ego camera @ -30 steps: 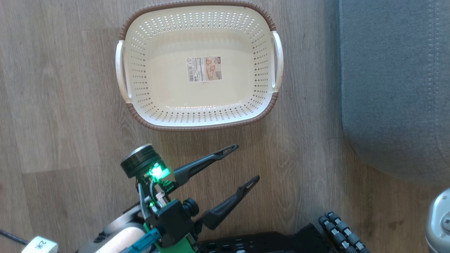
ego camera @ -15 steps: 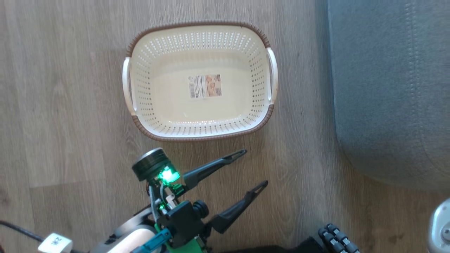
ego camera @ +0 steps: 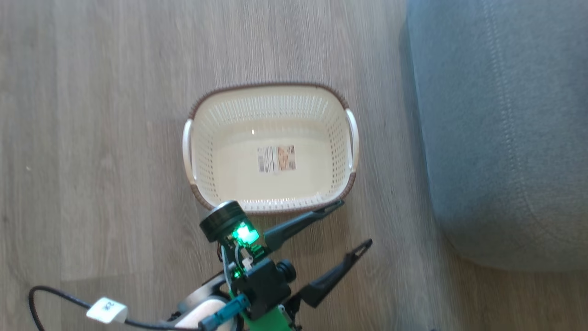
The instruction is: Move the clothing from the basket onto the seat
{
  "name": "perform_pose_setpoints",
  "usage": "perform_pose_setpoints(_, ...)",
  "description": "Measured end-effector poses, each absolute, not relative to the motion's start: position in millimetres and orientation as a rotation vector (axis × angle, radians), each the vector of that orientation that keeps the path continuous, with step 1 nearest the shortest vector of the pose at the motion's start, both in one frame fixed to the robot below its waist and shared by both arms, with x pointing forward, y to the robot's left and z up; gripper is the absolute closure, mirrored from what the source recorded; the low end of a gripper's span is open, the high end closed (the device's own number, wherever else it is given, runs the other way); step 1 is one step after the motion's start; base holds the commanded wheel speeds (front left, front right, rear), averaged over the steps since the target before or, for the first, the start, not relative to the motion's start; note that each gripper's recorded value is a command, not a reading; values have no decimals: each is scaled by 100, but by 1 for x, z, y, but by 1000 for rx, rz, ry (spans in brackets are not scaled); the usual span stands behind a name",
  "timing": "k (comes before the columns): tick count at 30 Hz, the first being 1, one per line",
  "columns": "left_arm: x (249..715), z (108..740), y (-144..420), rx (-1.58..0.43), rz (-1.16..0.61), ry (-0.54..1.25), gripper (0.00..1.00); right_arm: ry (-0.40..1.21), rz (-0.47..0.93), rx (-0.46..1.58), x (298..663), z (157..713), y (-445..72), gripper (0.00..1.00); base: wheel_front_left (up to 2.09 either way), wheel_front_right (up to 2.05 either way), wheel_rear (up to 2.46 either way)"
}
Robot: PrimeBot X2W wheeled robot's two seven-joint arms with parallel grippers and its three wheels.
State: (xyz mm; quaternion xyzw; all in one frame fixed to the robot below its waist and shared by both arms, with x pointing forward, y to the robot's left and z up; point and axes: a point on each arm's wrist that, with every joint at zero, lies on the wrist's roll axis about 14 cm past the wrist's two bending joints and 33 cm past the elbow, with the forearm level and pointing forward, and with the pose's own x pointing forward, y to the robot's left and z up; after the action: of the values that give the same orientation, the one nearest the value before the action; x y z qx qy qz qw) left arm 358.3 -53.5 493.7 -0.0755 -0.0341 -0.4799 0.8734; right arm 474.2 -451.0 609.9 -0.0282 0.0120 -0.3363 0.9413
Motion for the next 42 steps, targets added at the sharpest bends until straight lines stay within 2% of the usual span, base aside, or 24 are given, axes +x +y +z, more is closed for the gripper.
perform_pose_setpoints(5, 365, 515, -46, -129, -942, -132, 0, -72, -579, -94, 476, 648, -432, 0, 0, 0, 0)
perform_pose_setpoints(16, 376, 545, -14, -109, -752, -199, 0, -330, -192, -125, 482, 708, -326, 0, 0, 0, 0)
perform_pose_setpoints(21, 381, 557, 5, -107, -657, -227, 0, -402, -24, -151, 473, 713, -270, 0, 0, 0, 0)
perform_pose_setpoints(27, 381, 559, 40, -114, -512, -225, 0, -425, 181, -80, 457, 693, -204, 0, 0, 0, 0)
perform_pose_setpoints(34, 385, 562, 100, -105, -286, -234, 0, -374, 273, 29, 439, 655, -160, 0, 0, 0, 0)
perform_pose_setpoints(38, 380, 552, 144, -130, -127, -206, 0, -349, 270, 95, 433, 636, -148, 0, 0, 0, 0)
perform_pose_setpoints(42, 374, 549, 164, -134, -56, -200, 0, -308, 270, 137, 428, 617, -138, 0, 0, 0, 0)
